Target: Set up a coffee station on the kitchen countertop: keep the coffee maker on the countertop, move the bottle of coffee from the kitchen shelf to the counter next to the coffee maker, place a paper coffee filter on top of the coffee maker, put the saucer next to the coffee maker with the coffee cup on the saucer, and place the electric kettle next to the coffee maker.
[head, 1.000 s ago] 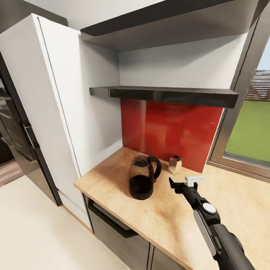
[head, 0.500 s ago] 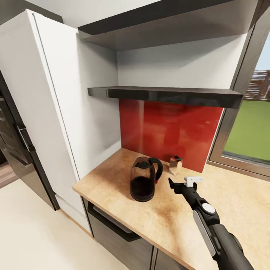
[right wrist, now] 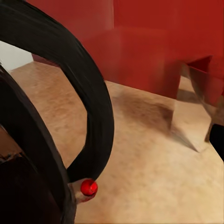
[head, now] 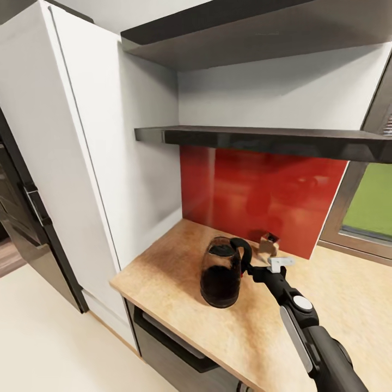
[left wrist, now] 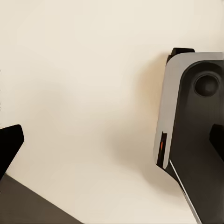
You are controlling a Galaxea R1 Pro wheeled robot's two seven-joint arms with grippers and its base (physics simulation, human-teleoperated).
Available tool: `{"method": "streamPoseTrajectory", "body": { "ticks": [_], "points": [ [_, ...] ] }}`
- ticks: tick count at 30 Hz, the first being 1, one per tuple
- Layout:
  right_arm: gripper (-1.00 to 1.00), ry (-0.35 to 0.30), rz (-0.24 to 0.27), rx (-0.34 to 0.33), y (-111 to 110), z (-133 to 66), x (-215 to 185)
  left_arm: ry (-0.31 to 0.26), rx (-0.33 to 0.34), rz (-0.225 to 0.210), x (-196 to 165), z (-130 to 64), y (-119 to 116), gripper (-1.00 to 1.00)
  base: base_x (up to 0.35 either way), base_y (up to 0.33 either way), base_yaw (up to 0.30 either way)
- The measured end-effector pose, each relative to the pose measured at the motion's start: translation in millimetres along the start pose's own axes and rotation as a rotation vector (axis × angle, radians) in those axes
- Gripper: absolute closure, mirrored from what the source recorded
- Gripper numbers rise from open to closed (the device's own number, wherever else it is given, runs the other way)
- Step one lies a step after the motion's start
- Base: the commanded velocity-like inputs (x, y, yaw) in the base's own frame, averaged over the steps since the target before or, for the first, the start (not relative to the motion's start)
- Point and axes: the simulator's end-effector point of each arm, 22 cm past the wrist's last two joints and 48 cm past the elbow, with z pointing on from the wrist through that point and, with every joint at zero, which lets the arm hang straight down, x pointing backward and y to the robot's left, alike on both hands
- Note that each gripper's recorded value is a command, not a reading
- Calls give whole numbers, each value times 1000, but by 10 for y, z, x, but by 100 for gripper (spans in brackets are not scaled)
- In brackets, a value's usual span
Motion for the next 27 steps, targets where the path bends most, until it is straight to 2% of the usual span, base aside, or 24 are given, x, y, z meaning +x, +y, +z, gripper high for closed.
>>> {"method": "streamPoseTrajectory", "body": {
  "ticks": [23, 27],
  "points": [
    [-100, 0, -6, 4, -40, 0, -1, 1, 0, 0, -4, 1, -3, -100, 16, 6, 0],
    [-100, 0, -6, 5, -42, -3, -3, -1, 1, 0, -5, 0, -10, -100, 139, 0, 0]
  ]
}}
